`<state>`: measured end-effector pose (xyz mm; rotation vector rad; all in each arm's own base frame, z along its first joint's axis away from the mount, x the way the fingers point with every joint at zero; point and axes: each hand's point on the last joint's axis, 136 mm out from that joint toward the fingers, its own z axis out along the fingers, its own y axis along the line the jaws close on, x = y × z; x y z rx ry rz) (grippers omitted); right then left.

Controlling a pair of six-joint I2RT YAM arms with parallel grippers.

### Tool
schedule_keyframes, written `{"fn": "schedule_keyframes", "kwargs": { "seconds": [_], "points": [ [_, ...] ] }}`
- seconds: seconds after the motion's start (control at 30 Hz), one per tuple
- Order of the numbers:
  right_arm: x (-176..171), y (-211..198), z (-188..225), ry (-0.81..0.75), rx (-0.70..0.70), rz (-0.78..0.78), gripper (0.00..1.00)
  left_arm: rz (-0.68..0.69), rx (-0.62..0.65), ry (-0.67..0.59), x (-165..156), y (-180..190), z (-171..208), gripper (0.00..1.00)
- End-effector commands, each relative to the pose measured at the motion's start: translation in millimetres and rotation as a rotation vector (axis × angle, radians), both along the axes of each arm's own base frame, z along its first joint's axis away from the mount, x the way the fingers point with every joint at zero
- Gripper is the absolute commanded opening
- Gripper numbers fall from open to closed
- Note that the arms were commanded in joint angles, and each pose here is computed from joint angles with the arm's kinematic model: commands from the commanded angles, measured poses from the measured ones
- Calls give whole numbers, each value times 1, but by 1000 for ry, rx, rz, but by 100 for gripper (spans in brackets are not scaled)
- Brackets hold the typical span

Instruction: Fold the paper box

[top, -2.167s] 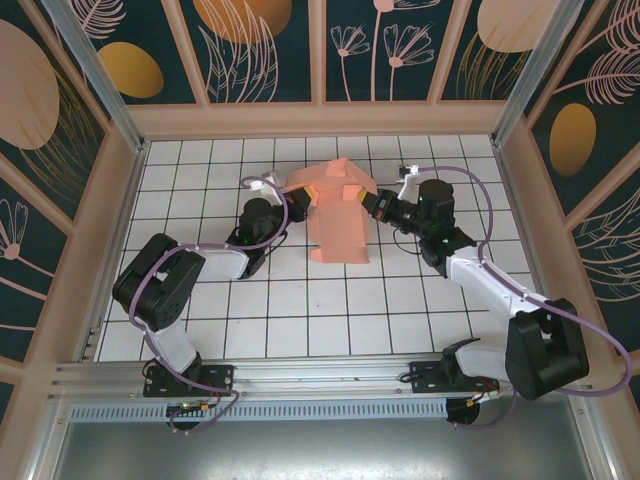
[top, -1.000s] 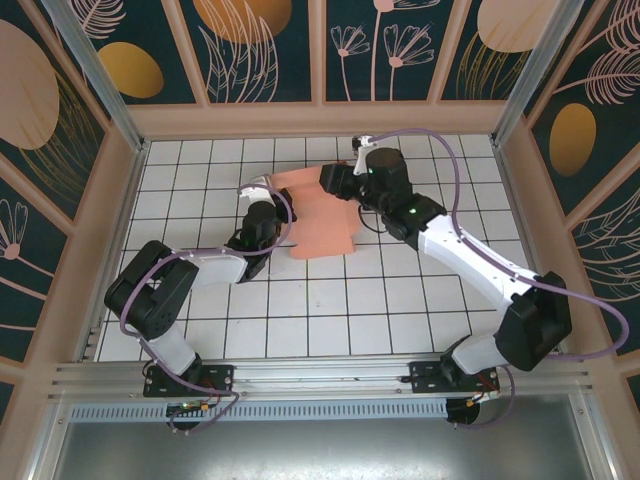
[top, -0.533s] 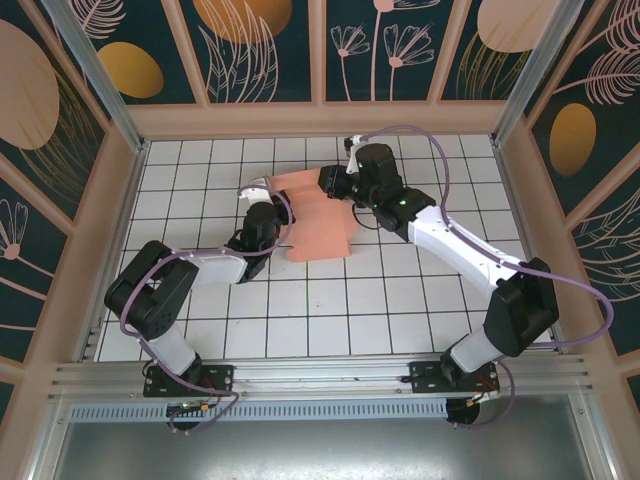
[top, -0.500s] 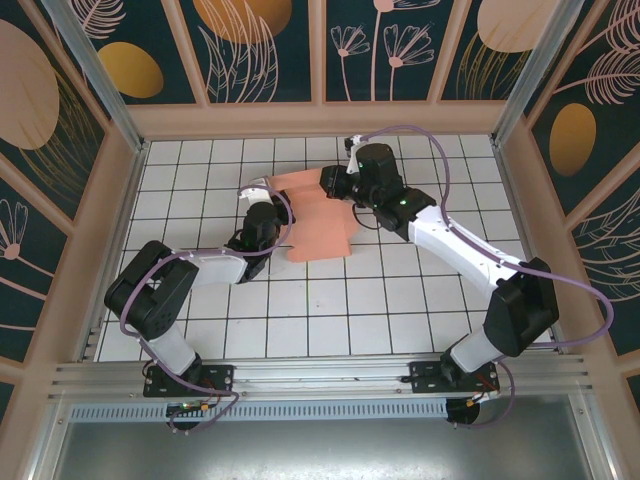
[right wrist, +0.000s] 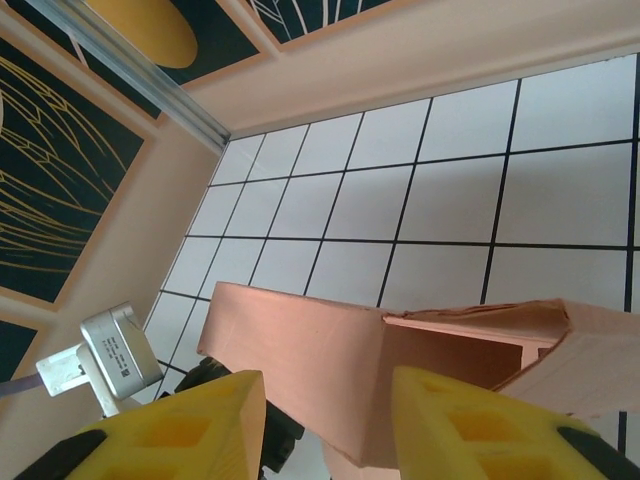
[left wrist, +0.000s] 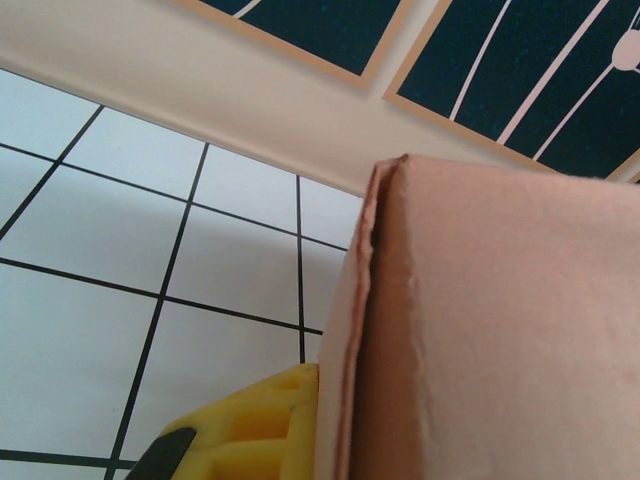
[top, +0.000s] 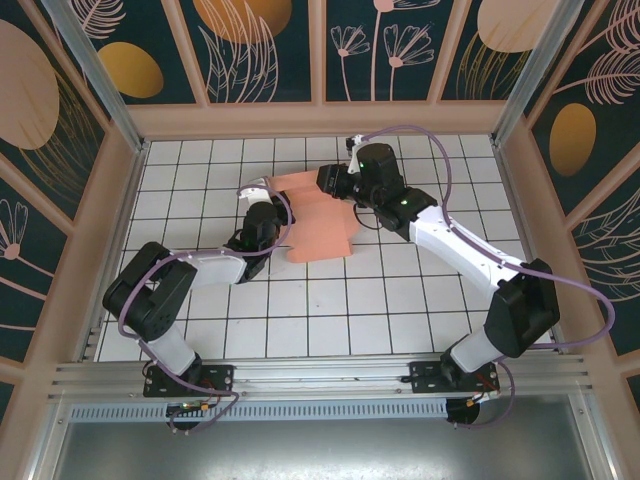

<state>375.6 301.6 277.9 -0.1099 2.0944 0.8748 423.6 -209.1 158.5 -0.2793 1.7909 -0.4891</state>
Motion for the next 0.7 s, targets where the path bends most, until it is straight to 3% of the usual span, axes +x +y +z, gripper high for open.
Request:
{"fn": "schedule_keyframes", "kwargs": {
  "seconds": [0.0, 0.43, 0.67],
  "points": [
    [3, -10, -6, 18, -36, -50, 40, 7, -64, -75, 1, -1, 32, 0],
    [7, -4, -26, 66, -115, -62, 46, 18, -76, -81, -1, 2, 36, 0],
    [7, 6, -37, 81, -149, -31, 40, 19, -83, -84, -1, 2, 38, 0]
  ]
}}
